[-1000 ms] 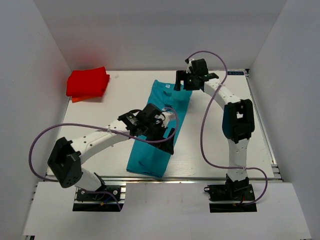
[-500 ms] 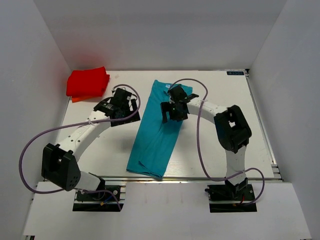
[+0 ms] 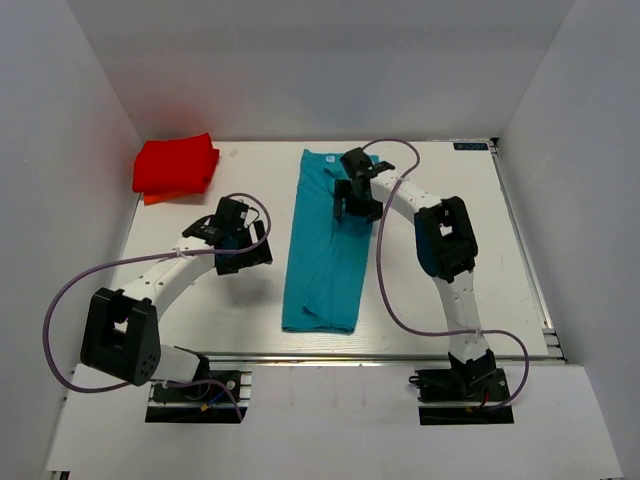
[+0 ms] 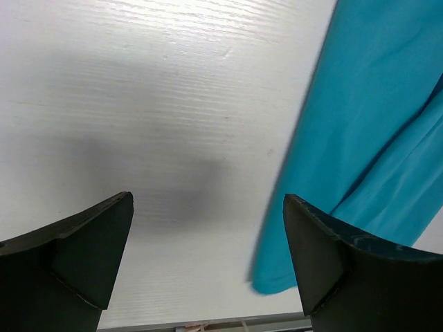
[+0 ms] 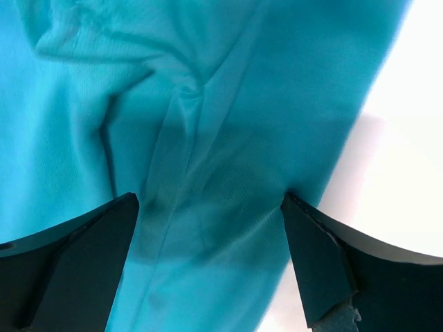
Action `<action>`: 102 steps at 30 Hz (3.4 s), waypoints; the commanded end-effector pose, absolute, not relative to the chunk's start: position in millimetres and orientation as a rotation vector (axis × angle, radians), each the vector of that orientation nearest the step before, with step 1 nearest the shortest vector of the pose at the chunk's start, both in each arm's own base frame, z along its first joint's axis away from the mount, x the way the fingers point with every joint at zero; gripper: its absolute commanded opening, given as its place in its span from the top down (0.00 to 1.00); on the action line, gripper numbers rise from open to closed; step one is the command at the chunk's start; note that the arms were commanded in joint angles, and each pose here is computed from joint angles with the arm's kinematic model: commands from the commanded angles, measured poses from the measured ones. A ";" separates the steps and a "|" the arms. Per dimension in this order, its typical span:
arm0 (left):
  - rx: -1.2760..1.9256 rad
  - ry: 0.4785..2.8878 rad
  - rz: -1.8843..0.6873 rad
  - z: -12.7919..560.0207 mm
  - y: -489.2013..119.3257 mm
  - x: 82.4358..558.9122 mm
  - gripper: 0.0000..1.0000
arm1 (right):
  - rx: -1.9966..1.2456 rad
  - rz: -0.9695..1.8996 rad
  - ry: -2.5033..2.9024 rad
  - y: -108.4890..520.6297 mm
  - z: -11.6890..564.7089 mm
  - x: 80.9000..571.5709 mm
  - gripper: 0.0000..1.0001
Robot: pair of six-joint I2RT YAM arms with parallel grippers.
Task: Fold and stack the t-shirts
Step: Rotate the tshirt 90 degrees, then grab the bottom of the folded rectangular tshirt with both arms
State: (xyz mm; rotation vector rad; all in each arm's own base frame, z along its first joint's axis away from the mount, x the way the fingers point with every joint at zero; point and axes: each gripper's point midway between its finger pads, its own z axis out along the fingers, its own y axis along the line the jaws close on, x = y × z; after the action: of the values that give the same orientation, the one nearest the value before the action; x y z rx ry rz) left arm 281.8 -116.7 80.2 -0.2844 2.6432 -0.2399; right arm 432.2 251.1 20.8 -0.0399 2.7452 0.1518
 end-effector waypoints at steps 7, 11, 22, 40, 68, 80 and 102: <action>-0.061 2.627 -0.572 86.6 -160.9 283.3 0.01 | -0.386 0.153 2.530 221.3 69.0 514.3 0.10; 0.037 2.665 -0.695 79.7 -183.6 273.2 0.01 | -0.418 0.224 2.419 223.4 122.3 496.1 0.10; 0.255 2.650 -0.814 77.6 -234.9 227.5 0.01 | -0.127 0.475 2.589 171.6 91.1 287.2 0.10; 0.308 2.772 -0.645 18.3 -297.1 203.7 0.06 | -0.087 0.578 2.765 167.8 26.7 218.3 0.17; 0.252 2.902 -0.339 -12.7 -262.7 166.0 1.00 | 0.048 0.268 2.835 118.9 3.1 190.6 1.00; 0.341 2.904 -0.467 -3.9 -271.9 156.2 1.00 | -0.057 0.479 2.793 136.8 11.2 174.6 1.00; 0.507 2.769 -0.537 94.8 -302.8 207.5 0.96 | -0.109 0.556 2.659 158.7 88.1 215.1 1.00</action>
State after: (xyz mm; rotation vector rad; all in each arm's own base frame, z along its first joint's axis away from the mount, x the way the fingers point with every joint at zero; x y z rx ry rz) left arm 187.3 -314.1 85.3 0.5632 2.7644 -0.6602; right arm 192.8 155.5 67.6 -0.1003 2.7122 0.5795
